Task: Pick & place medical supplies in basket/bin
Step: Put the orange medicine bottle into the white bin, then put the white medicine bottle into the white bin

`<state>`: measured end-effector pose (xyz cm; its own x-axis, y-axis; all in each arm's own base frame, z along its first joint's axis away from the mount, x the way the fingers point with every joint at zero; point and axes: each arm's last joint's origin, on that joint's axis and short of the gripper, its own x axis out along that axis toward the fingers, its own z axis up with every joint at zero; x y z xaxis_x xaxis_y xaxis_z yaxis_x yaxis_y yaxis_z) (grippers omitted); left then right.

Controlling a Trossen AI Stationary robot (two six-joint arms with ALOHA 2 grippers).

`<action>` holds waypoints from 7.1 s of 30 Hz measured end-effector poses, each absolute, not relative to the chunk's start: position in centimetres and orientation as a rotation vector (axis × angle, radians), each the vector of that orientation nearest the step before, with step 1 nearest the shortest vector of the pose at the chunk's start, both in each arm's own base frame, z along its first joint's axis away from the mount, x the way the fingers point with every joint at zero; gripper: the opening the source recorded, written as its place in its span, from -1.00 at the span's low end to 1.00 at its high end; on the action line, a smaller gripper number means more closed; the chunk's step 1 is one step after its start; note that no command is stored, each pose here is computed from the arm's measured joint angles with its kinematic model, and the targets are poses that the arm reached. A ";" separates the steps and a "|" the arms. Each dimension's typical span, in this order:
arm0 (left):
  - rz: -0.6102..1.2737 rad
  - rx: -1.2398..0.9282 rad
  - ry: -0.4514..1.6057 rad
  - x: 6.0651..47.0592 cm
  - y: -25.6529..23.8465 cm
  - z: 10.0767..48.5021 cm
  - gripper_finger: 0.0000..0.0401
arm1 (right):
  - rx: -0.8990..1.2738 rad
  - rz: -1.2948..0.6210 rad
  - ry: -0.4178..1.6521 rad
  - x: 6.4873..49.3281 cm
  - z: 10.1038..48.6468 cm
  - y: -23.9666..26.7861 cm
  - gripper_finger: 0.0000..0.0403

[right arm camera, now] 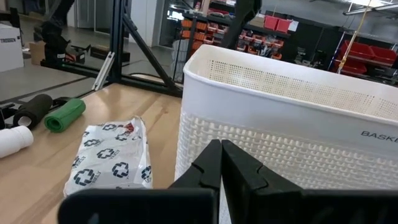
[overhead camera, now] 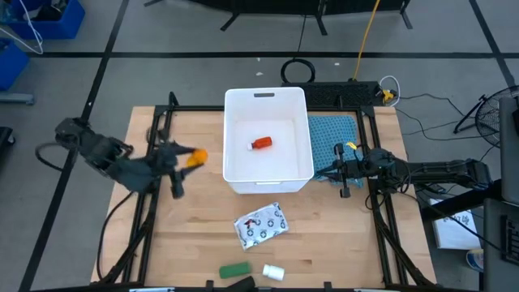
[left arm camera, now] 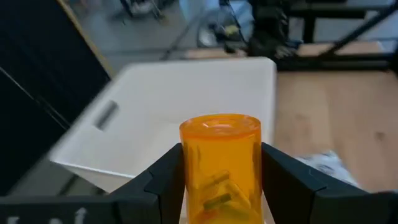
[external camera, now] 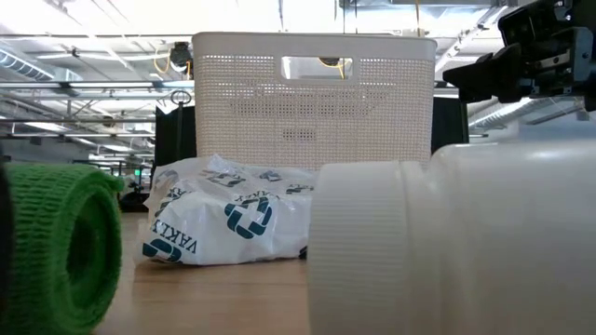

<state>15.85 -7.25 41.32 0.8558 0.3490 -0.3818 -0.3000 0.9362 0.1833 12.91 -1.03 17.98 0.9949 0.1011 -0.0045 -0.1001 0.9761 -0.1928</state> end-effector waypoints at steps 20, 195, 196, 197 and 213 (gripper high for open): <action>0.137 0.195 -0.100 12.4 -1.6 29.2 -0.08 | -0.191 0.103 0.013 12.9 17.8 -1.0 -0.99; 0.199 0.161 -0.086 13.4 0.7 21.7 -0.98 | -0.211 0.181 0.118 20.4 24.1 17.1 -1.00; 0.199 0.154 -0.087 13.4 0.7 21.7 -0.97 | -0.213 0.175 0.138 21.0 24.2 18.1 -1.00; 0.200 0.146 -0.088 13.4 0.7 21.7 -0.95 | -0.207 0.168 0.151 21.5 24.3 19.0 -1.00; 0.203 0.061 -0.095 13.4 0.7 21.7 -0.82 | -0.073 0.118 0.370 30.0 28.0 28.0 -1.00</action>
<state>13.40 0.72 21.72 0.9750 0.1981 0.1005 -0.2039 0.9777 0.0510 29.99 27.98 27.95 0.9256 0.1014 -0.3648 -0.1282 0.9905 -0.0498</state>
